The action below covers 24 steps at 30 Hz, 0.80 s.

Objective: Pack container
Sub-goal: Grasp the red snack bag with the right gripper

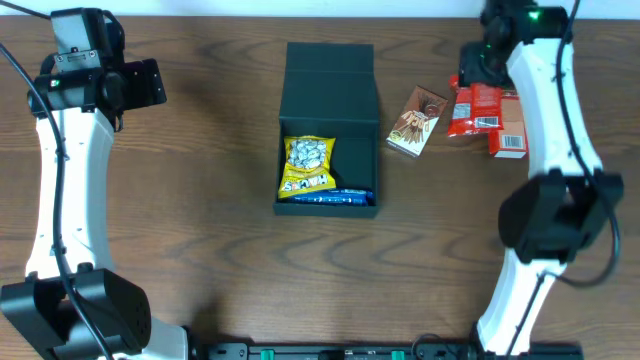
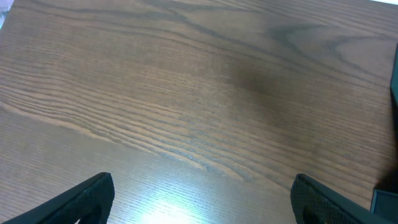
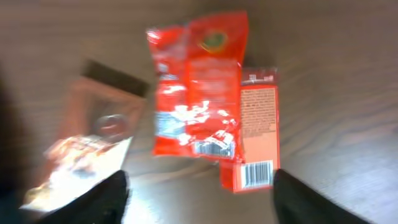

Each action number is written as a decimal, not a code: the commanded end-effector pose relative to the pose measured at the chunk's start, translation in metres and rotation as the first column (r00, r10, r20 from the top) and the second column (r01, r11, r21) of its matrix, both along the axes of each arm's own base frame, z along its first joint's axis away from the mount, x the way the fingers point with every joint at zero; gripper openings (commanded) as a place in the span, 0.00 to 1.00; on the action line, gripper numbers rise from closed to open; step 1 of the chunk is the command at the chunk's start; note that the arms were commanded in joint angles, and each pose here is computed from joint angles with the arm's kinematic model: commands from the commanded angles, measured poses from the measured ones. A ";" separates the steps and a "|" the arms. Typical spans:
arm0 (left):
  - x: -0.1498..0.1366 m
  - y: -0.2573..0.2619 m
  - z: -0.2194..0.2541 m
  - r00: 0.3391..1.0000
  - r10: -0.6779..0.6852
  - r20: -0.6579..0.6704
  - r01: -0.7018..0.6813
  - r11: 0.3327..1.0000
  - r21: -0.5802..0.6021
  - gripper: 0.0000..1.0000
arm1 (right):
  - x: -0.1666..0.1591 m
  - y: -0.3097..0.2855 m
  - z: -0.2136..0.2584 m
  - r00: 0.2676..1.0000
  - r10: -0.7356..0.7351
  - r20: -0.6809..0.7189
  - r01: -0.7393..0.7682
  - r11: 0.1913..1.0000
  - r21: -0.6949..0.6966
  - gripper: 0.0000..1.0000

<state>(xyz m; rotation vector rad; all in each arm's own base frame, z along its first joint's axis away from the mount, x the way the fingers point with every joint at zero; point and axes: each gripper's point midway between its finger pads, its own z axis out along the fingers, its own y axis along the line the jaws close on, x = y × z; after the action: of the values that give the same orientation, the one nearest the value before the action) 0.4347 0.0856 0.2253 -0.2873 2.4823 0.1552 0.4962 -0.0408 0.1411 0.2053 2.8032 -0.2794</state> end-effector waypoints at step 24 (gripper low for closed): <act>-0.001 -0.009 -0.006 1.000 -0.024 -0.013 0.024 0.998 -0.052 0.91 | 0.022 -0.020 -0.127 0.991 -0.050 -0.127 0.043 0.998 -0.056 0.35</act>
<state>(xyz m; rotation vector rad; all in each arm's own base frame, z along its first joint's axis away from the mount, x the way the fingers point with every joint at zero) 0.4334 0.0765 0.2226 -0.2678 2.4993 0.0905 0.5211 -0.0609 0.0227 0.2549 2.8969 -0.3662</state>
